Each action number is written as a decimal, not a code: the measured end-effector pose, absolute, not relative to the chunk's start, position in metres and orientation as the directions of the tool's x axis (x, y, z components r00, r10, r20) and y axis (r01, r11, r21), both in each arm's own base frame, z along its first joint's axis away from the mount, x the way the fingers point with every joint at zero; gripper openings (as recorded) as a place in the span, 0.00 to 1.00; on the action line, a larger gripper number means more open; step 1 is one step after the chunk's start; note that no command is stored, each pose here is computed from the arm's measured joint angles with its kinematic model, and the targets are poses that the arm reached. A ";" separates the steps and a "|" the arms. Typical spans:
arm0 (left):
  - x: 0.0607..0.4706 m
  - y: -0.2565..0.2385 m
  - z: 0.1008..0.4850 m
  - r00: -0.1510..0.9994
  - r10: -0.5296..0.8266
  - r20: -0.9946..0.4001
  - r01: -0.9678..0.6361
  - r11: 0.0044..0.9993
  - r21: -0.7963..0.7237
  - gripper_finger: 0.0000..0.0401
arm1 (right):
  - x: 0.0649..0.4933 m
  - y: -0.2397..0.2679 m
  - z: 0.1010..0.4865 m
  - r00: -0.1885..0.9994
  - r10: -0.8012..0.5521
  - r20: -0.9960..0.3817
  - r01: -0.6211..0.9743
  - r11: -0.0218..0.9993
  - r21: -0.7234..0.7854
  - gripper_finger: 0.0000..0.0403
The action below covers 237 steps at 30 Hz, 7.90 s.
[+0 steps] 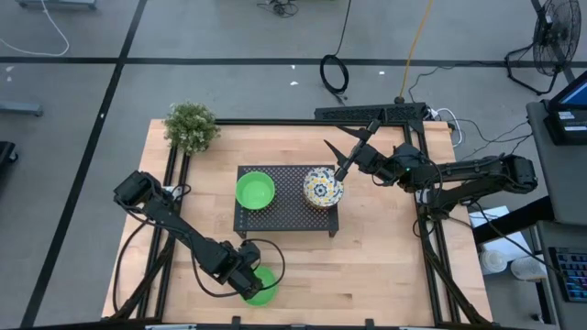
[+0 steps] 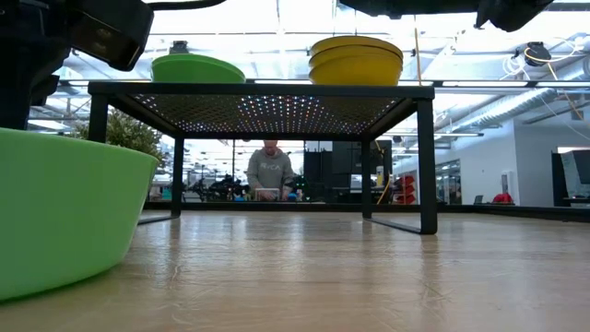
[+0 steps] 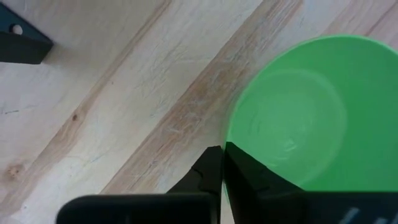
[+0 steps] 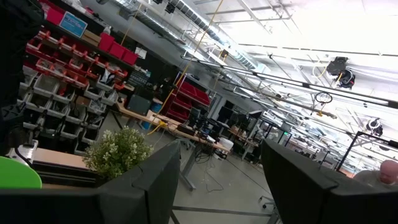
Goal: Pick & Place Mini bowls
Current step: Stack the green bowl on top of the green bowl on the shelf, then return to Home Position
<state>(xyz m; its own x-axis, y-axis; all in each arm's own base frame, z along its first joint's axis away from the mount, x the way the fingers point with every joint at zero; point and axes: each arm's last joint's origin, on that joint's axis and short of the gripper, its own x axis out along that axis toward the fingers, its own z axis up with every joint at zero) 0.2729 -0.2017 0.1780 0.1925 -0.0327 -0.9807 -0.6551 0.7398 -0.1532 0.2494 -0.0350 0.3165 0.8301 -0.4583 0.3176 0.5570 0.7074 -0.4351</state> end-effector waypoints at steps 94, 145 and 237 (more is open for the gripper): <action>0.216 0.005 0.325 0.394 0.209 -0.895 -0.817 0.525 -0.237 0.10 | 0.249 -0.035 0.317 0.828 -0.458 0.324 0.560 0.707 -0.431 0.53; 0.088 -0.022 0.185 0.998 -0.016 -0.055 0.009 0.992 -0.124 0.18 | 0.171 -0.036 0.240 0.978 -0.176 0.108 0.194 0.962 -0.192 0.53; 0.088 -0.020 0.184 0.996 0.069 -0.058 -0.081 0.967 -0.241 0.18 | 0.093 -0.016 0.191 0.969 -0.034 0.245 0.048 0.998 -0.050 0.54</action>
<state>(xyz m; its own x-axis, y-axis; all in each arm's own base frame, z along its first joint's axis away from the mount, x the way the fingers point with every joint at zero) 0.0880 -0.0196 0.1841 0.9959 0.0689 -0.0585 -0.0810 0.9671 -0.2410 0.0934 -0.0160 0.1913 0.9689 -0.0338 0.2452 0.0476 0.9976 -0.0503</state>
